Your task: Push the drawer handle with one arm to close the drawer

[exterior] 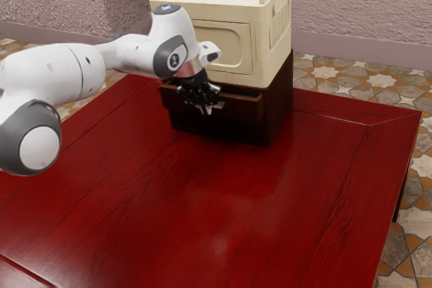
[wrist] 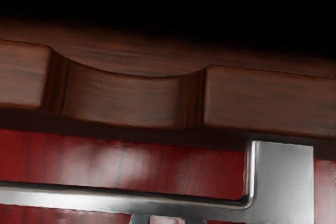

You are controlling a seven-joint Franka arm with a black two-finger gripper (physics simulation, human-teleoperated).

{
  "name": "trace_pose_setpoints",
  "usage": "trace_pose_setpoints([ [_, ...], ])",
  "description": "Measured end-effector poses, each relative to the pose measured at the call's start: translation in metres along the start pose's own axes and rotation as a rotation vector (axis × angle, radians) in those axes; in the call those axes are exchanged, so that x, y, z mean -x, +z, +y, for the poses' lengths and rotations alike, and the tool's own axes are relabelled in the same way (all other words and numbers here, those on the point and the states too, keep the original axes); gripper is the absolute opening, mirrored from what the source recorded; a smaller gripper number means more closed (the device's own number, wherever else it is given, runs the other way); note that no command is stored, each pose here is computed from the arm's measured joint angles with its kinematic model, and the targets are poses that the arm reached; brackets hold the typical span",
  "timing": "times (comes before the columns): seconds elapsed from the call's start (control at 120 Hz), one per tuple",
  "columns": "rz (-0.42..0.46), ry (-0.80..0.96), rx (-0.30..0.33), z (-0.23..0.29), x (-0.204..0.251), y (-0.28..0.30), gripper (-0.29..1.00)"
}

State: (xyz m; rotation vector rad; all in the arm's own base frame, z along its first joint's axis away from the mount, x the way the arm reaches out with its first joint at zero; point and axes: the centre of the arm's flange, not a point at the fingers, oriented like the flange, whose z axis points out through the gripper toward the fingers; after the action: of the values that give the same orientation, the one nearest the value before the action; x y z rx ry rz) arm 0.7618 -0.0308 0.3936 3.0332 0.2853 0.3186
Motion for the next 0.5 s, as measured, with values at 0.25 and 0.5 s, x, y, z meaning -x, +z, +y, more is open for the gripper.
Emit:
trace_pose_setpoints([
  [0.25,0.086,0.052,0.024,0.002,-0.021,0.001,0.02],
  [0.5,0.012,0.071,0.024,-0.012,0.065,-0.052,0.2],
])
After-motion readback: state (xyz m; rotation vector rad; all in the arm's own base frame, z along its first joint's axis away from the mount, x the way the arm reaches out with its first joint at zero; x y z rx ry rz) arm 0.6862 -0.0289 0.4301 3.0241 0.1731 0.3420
